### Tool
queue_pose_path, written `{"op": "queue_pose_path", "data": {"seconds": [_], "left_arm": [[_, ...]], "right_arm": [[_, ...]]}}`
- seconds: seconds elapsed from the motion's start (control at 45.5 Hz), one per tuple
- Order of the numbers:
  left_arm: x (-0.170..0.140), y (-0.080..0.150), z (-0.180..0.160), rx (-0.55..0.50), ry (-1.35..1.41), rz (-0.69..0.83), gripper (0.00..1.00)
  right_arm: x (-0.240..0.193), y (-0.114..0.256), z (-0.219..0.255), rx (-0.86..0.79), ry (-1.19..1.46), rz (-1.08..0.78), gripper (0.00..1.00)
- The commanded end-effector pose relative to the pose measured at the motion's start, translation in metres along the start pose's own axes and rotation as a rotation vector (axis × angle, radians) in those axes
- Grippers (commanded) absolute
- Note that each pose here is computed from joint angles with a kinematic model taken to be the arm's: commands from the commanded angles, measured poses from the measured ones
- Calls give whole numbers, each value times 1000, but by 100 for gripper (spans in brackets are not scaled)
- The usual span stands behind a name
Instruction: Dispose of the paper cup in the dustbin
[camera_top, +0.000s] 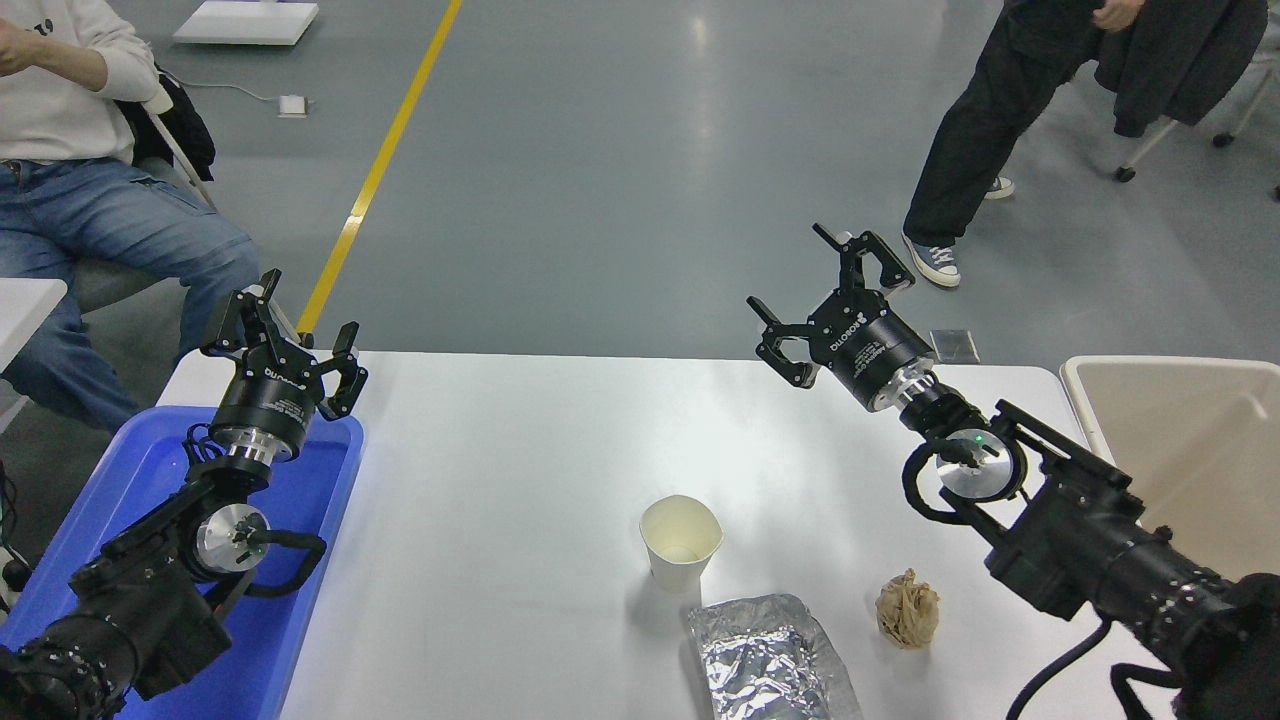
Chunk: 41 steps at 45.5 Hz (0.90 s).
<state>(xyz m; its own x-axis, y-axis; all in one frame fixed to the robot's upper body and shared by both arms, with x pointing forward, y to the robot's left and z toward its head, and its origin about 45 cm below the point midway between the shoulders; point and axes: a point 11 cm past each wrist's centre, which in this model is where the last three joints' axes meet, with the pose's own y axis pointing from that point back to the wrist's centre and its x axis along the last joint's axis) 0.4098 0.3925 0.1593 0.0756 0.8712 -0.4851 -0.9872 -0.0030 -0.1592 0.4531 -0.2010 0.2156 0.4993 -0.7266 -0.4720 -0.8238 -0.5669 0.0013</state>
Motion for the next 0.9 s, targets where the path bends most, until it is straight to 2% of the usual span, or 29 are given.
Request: {"op": "queue_pose_path", "data": {"seconds": [0.0,0.374,0.549,0.681,0.879], "left_arm": [[0,0,0,0,0,0,100],[0,0,0,0,0,0,100],[0,0,0,1,-2,0,100],[0,0,0,0,0,0,100],[0,0,0,1,-1,-1,100]], "right_arm": [[-3,18,-12,-154,252,-78,100],[-9,55,-50,-395,727,-205,100],[-20,60,-32,-539,923,-317,100],[-37,46,-9,-599,1008,-406,100],[-49,16,14,-618,1098,-429,100]]}}
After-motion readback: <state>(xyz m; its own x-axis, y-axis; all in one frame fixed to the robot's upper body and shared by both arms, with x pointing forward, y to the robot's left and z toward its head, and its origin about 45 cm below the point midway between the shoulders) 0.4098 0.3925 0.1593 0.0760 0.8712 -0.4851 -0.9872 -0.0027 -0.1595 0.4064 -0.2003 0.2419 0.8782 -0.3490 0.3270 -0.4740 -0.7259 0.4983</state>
